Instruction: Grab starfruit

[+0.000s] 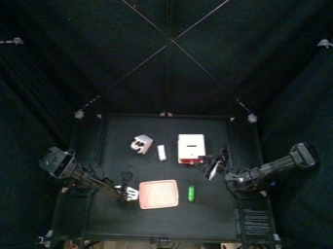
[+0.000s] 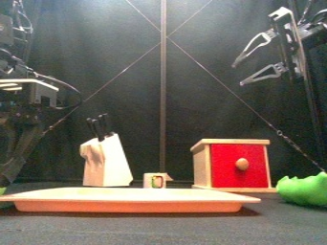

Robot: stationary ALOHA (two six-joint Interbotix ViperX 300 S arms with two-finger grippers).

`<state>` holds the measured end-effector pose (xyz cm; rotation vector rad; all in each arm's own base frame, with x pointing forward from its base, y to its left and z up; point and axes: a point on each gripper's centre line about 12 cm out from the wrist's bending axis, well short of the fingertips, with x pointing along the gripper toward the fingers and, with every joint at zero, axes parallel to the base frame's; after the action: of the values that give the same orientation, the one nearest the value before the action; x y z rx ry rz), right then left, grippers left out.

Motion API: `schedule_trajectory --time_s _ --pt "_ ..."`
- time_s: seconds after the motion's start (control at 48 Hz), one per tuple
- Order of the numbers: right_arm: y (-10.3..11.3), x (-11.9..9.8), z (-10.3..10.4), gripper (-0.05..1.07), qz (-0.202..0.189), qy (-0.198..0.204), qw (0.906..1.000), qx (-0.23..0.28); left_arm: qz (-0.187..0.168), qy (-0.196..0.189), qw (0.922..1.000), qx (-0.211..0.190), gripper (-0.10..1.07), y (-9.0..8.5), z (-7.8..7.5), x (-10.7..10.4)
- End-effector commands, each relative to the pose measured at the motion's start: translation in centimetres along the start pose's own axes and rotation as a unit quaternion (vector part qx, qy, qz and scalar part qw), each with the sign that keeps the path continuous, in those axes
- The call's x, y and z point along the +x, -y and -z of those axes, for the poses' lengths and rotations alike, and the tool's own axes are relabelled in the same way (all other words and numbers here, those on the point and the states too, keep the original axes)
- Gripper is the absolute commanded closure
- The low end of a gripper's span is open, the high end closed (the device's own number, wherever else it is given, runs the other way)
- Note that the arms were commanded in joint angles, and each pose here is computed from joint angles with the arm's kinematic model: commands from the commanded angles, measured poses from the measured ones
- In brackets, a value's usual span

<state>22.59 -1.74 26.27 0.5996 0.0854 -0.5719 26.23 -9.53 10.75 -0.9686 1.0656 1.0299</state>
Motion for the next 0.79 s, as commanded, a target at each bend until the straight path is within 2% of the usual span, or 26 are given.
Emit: schedule_trajectory --time_s 0.0,0.167,0.417,0.771 --pt "-0.2 0.0 -0.4 0.15 -0.001 0.005 1.0 0.005 0.02 -0.009 0.9996 -0.016 0.15 0.5 0.1 -0.1" --pt "-0.2 0.0 -0.3 0.15 0.0 0.004 1.0 0.006 0.027 -0.012 0.9995 -0.012 0.22 0.6 0.1 -0.2" --pt "-0.2 0.0 -0.3 0.15 0.001 0.002 1.0 0.005 0.057 -0.01 0.9983 0.0 0.22 1.1 -0.3 -1.8" --pt "-0.2 0.0 -0.2 0.15 -0.001 0.001 1.0 0.004 0.098 -0.003 0.9951 0.012 0.22 0.8 -1.1 -4.0"
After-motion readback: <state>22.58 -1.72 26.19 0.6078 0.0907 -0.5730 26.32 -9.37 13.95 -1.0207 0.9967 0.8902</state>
